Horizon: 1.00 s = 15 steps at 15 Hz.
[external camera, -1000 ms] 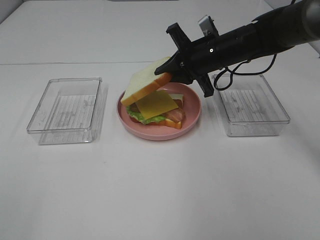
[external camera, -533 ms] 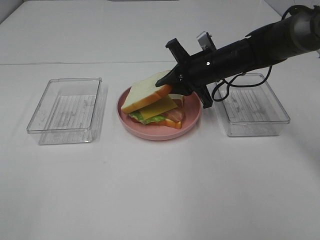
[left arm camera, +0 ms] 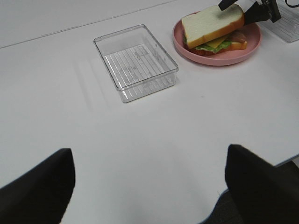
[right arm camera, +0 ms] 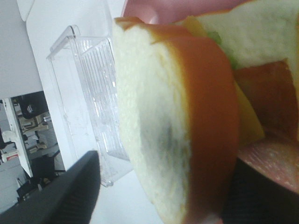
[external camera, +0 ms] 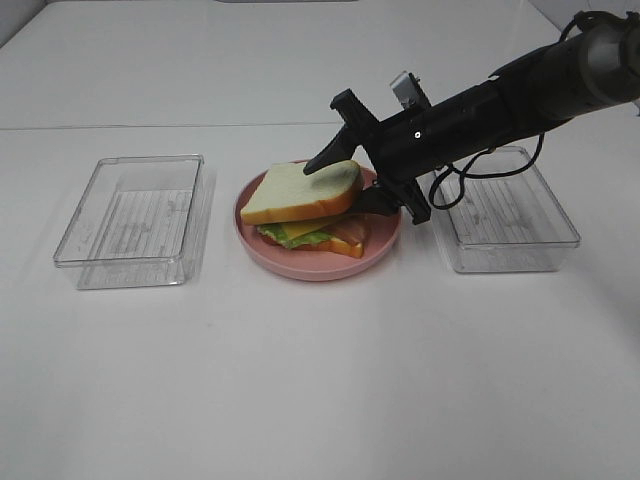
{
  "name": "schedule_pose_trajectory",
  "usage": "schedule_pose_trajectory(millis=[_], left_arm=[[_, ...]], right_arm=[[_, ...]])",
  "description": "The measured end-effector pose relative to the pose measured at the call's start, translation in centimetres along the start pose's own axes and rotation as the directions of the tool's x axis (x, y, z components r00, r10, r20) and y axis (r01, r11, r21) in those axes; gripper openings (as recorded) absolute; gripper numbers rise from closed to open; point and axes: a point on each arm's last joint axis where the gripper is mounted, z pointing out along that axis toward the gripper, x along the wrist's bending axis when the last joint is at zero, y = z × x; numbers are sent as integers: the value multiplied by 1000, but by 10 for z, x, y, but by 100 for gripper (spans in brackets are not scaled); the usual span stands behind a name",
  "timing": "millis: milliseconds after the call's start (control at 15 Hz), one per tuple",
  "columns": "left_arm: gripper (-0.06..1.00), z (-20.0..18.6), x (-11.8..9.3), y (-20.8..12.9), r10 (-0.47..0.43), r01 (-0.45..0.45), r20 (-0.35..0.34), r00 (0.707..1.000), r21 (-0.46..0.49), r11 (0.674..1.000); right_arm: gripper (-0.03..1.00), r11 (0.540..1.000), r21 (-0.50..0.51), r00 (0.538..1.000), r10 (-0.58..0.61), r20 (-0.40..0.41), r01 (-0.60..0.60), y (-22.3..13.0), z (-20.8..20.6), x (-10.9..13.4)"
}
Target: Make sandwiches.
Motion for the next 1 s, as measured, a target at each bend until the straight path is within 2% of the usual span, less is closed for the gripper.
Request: schedule_pose_trajectory(millis=[200,533,600,733,800,867,1000], left_arm=[[83,0,0,0,0,0,0,1000,0,1000],[83,0,0,0,0,0,0,1000,0,1000],[83,0,0,0,0,0,0,1000,0,1000],[83,0,0,0,0,0,0,1000,0,1000],[83,0,0,0,0,0,0,1000,0,1000],[83,0,0,0,0,0,0,1000,0,1000],[83,0,0,0,0,0,0,1000,0,1000]], right_arm=[[69,996,41,996,-77,38,76,-5,-11,7],[70,981,104,975,-178,129,165,-12,-25,10],[70,973,115,961,-220,169,202,-14,-32,11],[70,955,104,922,-296,250,279,-15,-53,21],[70,916,123,859,-400,318,382,-20,-79,33],[70,904,131,842,-427,330,407,-23,-87,38],[70,857,163,778,-512,363,489,-34,-119,54]])
